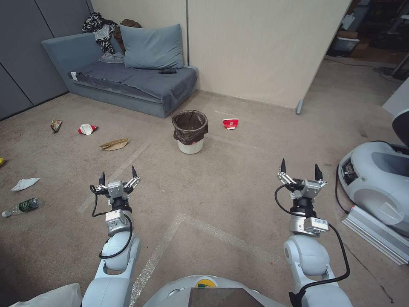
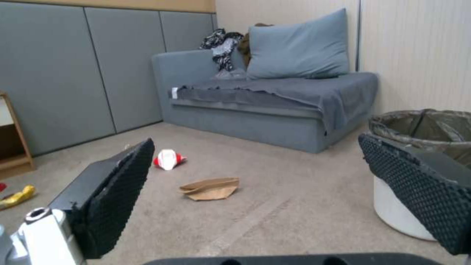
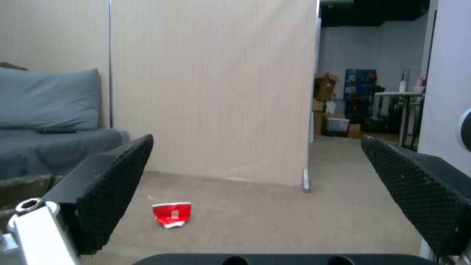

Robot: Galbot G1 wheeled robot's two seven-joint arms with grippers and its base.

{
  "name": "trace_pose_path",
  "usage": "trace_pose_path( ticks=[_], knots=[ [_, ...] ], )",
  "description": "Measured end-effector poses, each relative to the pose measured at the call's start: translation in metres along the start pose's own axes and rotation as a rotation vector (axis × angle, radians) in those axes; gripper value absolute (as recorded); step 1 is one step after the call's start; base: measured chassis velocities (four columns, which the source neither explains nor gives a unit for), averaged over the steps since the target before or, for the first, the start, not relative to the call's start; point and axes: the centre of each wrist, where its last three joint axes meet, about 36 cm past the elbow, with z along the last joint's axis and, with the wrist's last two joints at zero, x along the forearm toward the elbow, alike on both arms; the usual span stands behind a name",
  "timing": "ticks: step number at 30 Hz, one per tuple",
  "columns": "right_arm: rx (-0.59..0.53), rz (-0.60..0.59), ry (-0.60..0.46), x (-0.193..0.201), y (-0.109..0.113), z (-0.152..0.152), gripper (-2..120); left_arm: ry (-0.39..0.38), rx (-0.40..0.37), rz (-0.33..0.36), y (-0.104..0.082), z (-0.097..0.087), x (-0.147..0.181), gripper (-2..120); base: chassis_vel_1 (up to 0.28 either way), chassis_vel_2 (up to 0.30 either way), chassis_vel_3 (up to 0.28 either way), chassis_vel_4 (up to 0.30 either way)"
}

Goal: Pick up the trash bin, then pick up the garbage from the floor and place it into the trash bin.

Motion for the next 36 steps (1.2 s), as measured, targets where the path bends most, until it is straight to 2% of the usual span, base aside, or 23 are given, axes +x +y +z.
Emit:
trace_pose_path(
  ticks=[24, 36],
  knots=[
    [0.022, -0.015, -0.007, 0.0034, -0.0018, 0.0009, 100, 0.002, 0.000, -0.004, -0.0009, -0.0005, 0.0056, 100, -0.011, 0.005, 0.008, -0.008],
    [0.020, -0.016, -0.010, 0.0037, -0.0012, 0.0004, 100, 0.000, -0.001, -0.004, -0.0005, -0.0015, 0.0070, 100, -0.194, 0.207, 0.194, -0.194]
  ],
)
